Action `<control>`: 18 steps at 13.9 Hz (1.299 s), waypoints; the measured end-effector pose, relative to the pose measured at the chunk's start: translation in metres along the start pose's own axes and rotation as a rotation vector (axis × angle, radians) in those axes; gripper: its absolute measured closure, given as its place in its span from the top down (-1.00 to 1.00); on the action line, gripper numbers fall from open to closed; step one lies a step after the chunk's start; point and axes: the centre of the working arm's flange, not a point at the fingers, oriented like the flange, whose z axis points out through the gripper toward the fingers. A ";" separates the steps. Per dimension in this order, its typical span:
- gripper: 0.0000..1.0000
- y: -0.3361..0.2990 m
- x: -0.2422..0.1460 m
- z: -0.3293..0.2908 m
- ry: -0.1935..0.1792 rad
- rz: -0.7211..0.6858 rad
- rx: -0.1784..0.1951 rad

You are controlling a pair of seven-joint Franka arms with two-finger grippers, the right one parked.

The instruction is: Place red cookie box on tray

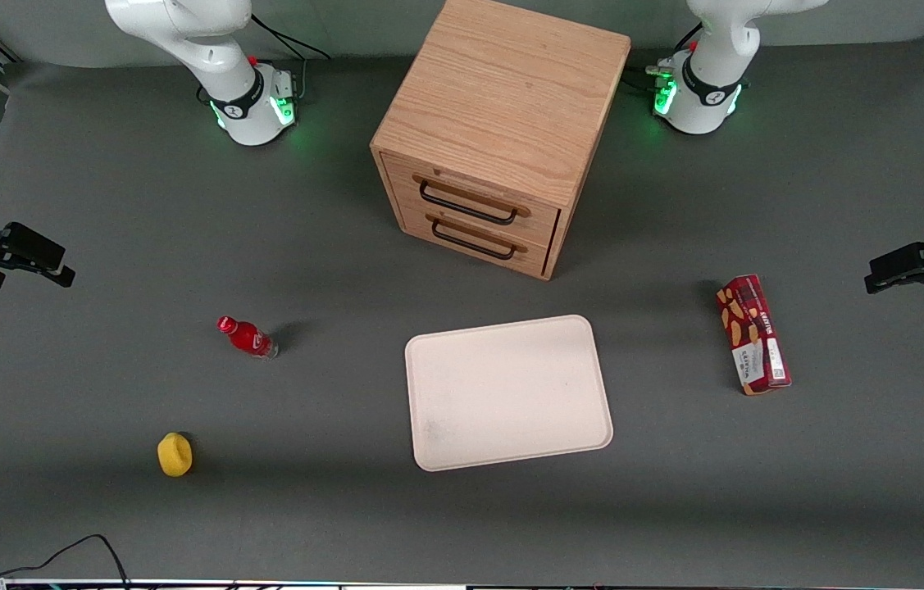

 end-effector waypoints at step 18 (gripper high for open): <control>1.00 -0.003 0.005 0.015 -0.027 0.001 -0.007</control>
